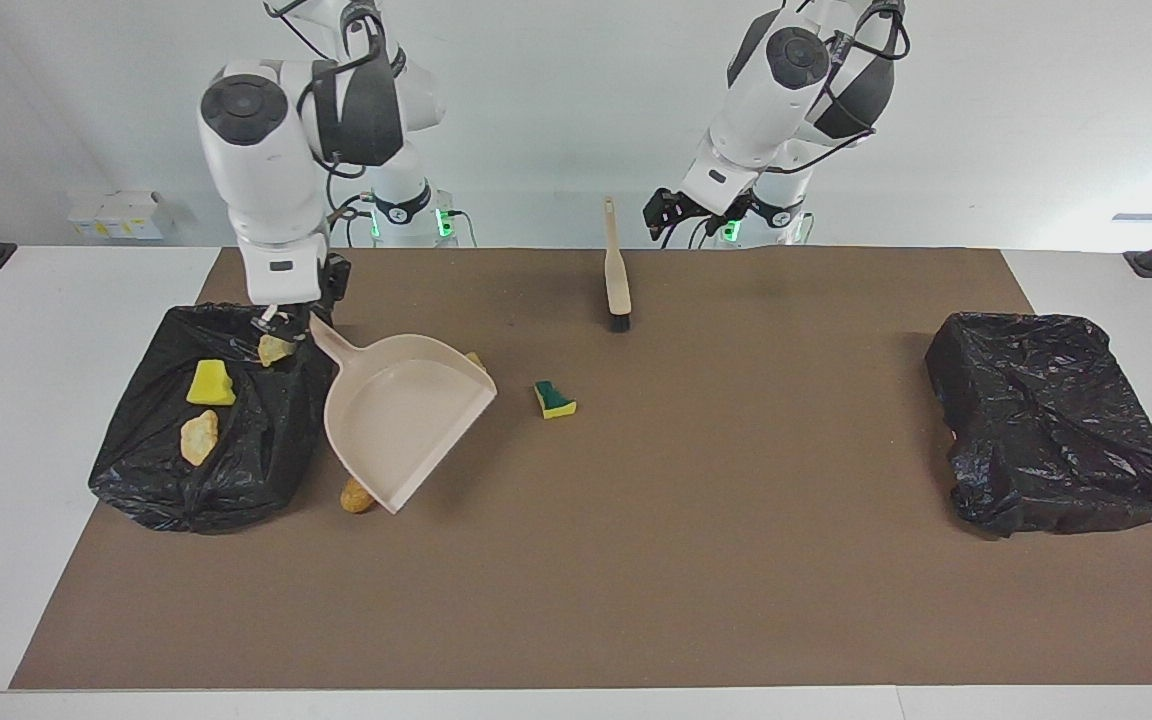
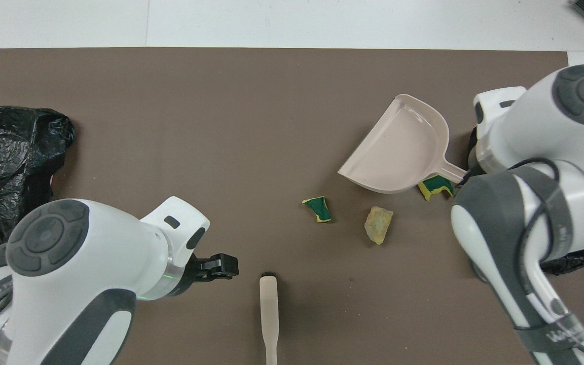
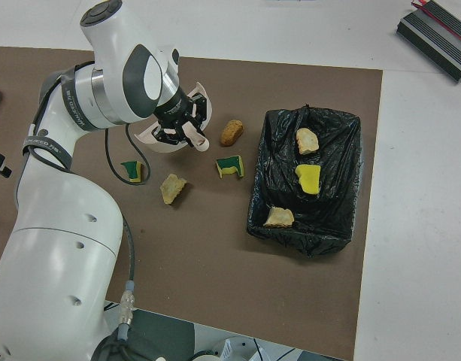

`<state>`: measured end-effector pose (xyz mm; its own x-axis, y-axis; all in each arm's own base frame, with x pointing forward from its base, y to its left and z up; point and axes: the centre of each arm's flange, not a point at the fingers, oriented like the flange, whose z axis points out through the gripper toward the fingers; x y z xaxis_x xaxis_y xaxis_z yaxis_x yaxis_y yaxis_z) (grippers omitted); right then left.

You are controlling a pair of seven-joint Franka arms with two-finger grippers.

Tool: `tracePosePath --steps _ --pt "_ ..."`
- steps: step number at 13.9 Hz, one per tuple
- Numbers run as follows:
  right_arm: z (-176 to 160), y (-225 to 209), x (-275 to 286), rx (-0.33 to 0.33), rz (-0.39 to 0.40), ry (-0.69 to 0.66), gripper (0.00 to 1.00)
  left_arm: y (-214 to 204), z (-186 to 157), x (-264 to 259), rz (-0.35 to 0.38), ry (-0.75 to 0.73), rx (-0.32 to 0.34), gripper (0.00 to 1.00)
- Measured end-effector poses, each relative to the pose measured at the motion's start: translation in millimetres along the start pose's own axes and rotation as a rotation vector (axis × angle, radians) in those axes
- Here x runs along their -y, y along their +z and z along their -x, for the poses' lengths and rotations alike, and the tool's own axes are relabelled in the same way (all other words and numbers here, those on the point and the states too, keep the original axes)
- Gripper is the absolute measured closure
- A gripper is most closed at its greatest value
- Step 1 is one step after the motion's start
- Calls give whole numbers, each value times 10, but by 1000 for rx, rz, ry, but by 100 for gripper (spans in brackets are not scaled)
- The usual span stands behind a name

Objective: Sweep and dump trash in bin
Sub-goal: 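Lower the dustpan near the crumbs while the left gripper releases the brush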

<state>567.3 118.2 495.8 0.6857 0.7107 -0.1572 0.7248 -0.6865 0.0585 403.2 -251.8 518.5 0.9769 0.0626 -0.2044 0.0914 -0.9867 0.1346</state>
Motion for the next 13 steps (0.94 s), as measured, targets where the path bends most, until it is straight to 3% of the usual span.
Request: tracePosePath --steps 6,11,13 --pt "-1028 381 909 -122 -2 427 69 -312 -395 289 -99 164 -75 0" --pt "-2033 622 1646 -192 -27 654 69 -665 -772 687 -119 228 -116 0" --pt "-2376 716 1842 -214 -43 687 69 -890 -792 770 -133 227 -137 0"
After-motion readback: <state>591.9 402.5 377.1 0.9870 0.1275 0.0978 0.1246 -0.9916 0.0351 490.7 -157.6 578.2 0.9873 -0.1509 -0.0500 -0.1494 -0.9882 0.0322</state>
